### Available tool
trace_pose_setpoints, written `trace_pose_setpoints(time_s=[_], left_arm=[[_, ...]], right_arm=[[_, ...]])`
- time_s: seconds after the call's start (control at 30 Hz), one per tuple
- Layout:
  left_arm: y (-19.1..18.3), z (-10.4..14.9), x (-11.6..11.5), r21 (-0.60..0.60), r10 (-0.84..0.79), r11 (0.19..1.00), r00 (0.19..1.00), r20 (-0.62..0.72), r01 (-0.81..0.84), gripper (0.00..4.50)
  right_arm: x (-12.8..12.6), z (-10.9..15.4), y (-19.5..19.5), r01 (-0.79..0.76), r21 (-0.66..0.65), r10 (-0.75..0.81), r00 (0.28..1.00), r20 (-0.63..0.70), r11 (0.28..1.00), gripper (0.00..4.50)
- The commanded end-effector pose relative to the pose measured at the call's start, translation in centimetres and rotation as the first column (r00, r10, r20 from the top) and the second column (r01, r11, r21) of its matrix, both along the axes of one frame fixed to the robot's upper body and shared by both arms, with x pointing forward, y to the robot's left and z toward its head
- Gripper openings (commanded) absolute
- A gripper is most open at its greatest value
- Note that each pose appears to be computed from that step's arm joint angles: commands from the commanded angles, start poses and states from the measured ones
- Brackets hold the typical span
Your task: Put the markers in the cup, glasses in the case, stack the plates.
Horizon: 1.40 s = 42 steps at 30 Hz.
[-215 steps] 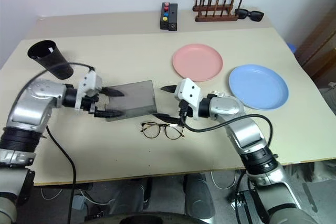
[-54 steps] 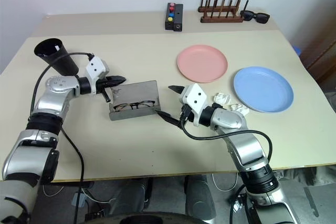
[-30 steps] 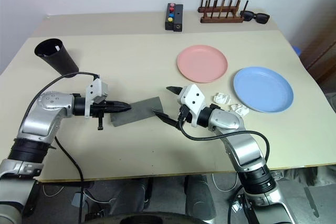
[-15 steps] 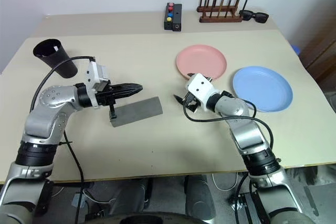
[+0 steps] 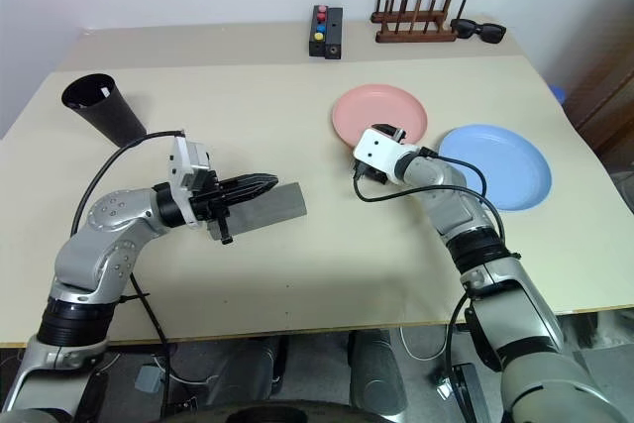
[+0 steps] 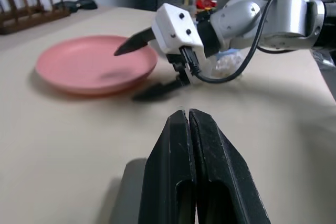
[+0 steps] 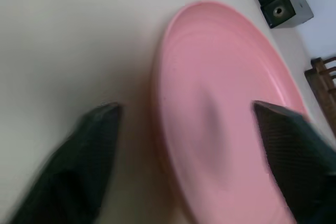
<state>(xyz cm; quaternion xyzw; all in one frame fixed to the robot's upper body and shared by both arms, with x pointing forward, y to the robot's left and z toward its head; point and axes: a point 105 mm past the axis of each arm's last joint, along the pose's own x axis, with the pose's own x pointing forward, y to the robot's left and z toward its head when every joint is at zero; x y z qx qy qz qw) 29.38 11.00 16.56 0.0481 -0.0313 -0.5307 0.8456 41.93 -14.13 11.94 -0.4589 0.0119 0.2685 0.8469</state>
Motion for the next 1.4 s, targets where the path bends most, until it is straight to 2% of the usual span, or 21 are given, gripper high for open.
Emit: trace_pose_setpoints(time_s=[0.03,0.17,0.37,0.53,0.7,0.87,1.03,1.17,1.4], left_arm=[[0.2,1.2,-0.3,-0.047,0.016,0.999,1.000,0.024,-0.014,0.00],[0.2,1.2,-0.3,-0.060,0.025,0.998,1.000,0.018,-0.023,0.00],[0.2,1.2,-0.2,-0.063,0.027,0.998,0.999,0.018,-0.026,0.00],[0.1,1.3,-0.1,-0.070,0.027,0.997,0.999,0.025,-0.025,0.00],[-0.7,0.9,-0.4,-0.083,-0.006,0.997,1.000,0.002,0.006,0.00],[-1.8,0.3,-0.4,-0.096,-0.053,0.994,0.998,-0.021,0.051,0.00],[-2.8,0.2,-0.2,-0.098,-0.102,0.990,0.994,-0.023,0.099,0.00],[-3.2,0.1,-0.1,-0.097,-0.121,0.988,0.992,-0.020,0.118,0.00],[-3.4,0.1,0.0,-0.101,-0.124,0.987,0.992,-0.022,0.121,0.00]], right_arm=[[0.4,1.1,0.7,-0.044,-0.039,0.047,0.997,0.063,0.998,2.14],[0.3,1.0,1.1,-0.082,-0.077,0.088,0.993,0.085,0.994,0.07],[0.0,1.6,1.6,-0.123,-0.101,0.135,0.982,0.129,0.987,0.07],[-1.4,5.4,1.9,-0.169,-0.117,0.193,0.952,0.239,0.979,0.07],[-3.5,8.5,-2.5,-0.071,-0.025,0.075,0.969,0.234,0.997,0.07],[-7.0,8.0,-10.3,0.124,0.001,-0.124,0.986,0.114,0.992,0.07],[-9.6,6.1,-14.6,0.246,-0.026,-0.246,0.969,0.023,0.969,0.07],[-10.7,4.4,-15.1,0.261,-0.025,-0.261,0.964,-0.039,0.965,0.07],[-10.5,3.3,-14.7,0.261,0.017,-0.259,0.962,-0.083,0.965,0.07]])
